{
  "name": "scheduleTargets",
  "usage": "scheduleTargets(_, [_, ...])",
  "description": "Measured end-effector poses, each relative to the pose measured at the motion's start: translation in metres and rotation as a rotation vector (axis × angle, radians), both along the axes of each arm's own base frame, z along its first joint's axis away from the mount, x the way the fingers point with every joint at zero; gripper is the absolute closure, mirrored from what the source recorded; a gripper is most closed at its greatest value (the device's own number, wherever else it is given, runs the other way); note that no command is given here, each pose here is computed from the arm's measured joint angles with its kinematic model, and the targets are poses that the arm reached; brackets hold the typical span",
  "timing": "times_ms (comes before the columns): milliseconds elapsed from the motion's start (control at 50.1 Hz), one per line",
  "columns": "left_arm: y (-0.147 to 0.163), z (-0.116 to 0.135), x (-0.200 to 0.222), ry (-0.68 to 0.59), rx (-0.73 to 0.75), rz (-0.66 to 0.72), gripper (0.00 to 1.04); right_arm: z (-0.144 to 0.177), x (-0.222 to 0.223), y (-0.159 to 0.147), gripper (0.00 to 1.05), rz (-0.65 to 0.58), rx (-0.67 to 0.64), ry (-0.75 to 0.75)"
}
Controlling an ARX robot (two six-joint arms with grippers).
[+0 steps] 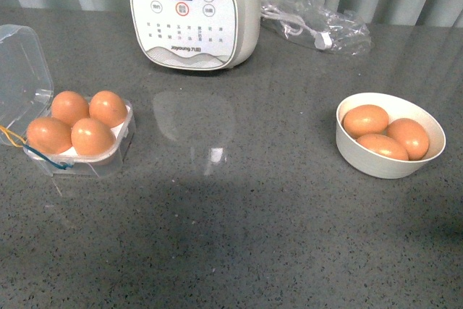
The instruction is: Put egg into box
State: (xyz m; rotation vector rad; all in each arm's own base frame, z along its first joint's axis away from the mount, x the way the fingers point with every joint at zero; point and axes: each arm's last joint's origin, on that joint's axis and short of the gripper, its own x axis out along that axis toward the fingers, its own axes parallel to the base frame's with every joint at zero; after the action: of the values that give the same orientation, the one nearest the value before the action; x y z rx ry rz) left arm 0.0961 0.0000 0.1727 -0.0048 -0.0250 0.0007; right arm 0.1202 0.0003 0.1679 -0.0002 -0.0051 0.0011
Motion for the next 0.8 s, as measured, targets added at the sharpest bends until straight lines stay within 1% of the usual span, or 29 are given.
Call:
scheduleTargets(639, [0.0, 0.0, 0.0, 0.0, 0.0, 0.0, 0.07, 0.0, -0.012, 0.0, 1.02, 0.0, 0.0, -0.002])
scheduleTargets(719, [0.0, 0.0, 0.0, 0.0, 0.0, 0.0, 0.07, -0.005, -0.019, 0.0, 1.02, 0.003, 0.0, 0.033])
scheduleTargets(799, [0.0, 0.0, 0.0, 0.0, 0.0, 0.0, 0.07, -0.003, -0.022, 0.0, 1.02, 0.003, 0.0, 0.005])
